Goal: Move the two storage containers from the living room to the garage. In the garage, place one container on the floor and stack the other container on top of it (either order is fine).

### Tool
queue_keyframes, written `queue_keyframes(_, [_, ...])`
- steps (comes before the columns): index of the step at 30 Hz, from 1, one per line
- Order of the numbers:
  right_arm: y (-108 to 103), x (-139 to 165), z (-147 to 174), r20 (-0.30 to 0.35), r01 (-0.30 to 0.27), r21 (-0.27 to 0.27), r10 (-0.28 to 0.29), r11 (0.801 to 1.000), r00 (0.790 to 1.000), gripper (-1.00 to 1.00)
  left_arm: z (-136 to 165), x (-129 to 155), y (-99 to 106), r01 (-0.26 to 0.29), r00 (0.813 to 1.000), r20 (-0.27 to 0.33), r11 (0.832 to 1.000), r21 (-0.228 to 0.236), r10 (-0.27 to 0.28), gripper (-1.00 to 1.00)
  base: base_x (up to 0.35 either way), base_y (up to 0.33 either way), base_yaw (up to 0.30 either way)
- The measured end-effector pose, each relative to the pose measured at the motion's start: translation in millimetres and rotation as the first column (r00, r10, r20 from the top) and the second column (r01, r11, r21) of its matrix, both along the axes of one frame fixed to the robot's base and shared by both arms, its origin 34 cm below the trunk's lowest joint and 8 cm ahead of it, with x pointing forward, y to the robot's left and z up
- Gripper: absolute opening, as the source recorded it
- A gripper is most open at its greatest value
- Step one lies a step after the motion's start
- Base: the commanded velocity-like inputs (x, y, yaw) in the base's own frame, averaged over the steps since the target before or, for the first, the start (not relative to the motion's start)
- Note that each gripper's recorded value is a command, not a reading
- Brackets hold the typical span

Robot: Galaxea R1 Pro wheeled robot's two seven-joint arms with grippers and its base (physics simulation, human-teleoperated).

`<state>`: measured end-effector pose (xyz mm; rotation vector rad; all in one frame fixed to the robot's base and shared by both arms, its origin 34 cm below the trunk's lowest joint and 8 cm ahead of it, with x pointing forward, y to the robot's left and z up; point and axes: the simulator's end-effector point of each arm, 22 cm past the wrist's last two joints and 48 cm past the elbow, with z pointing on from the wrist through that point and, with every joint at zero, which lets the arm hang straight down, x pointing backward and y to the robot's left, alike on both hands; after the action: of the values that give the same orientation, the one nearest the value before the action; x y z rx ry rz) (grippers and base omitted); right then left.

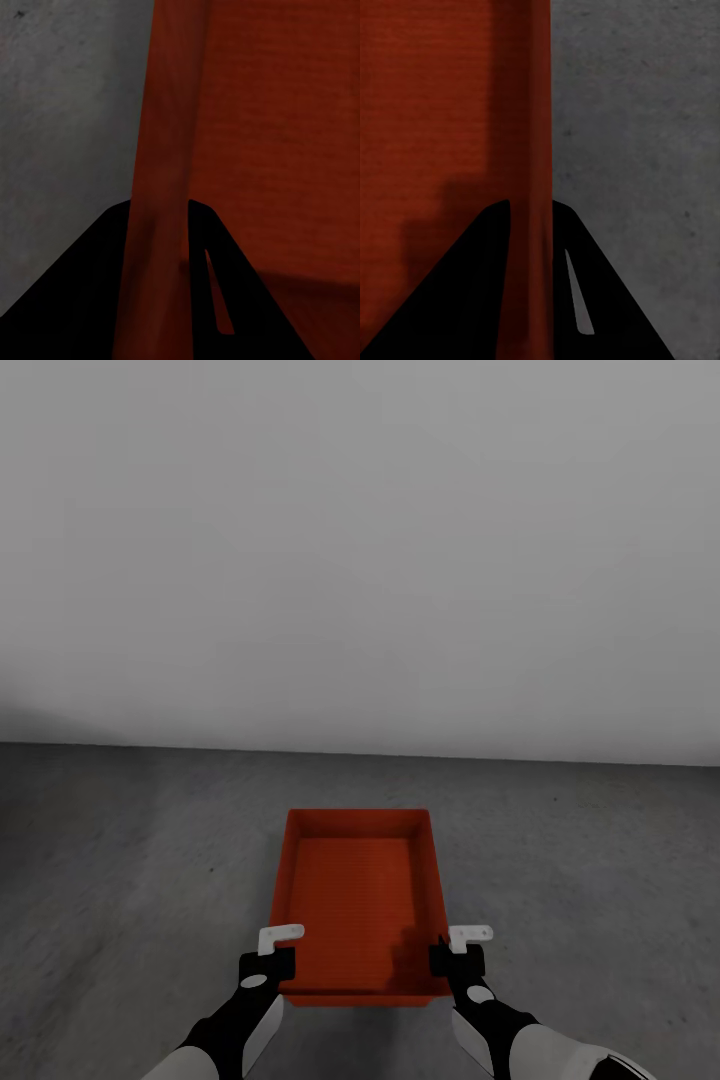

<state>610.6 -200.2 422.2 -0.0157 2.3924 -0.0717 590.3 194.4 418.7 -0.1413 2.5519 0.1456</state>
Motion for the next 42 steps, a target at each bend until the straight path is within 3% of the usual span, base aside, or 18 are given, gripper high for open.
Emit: queue_keyframes(42, [0.0,0.1,-0.1,0.000,0.000,0.000,0.000,1.000,1.000,-1.00,-0.1,0.1,0.0,0.000,1.000,0.000,1.000,0.000,0.000,-1.00,0.024,0.000,0.000])
